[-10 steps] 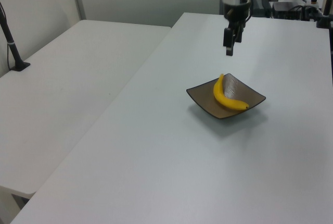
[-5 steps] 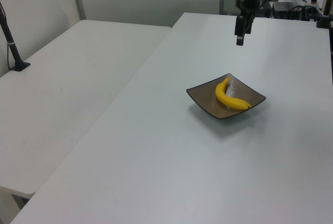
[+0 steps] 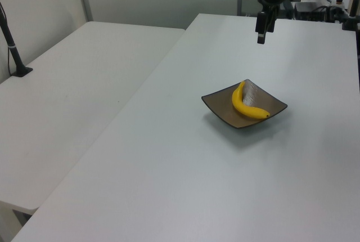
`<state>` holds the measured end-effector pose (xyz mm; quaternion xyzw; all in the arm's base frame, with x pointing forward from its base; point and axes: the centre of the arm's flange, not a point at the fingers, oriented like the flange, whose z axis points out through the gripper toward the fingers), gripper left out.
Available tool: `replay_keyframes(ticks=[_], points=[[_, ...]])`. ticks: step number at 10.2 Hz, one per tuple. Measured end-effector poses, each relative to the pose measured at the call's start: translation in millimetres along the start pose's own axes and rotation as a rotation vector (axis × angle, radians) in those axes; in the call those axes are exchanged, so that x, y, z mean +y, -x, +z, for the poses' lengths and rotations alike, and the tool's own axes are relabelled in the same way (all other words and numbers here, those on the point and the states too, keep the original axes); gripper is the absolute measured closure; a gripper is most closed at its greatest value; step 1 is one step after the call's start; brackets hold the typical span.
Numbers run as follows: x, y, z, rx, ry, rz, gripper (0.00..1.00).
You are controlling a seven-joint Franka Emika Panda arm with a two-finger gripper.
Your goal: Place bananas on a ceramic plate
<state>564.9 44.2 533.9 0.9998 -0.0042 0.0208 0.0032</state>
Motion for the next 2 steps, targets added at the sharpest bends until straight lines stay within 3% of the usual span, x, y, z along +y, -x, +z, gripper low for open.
replay_keyframes(ticks=[2], points=[[-7.8, 1.1, 1.3, -0.003, 0.0, -0.015, 0.0]])
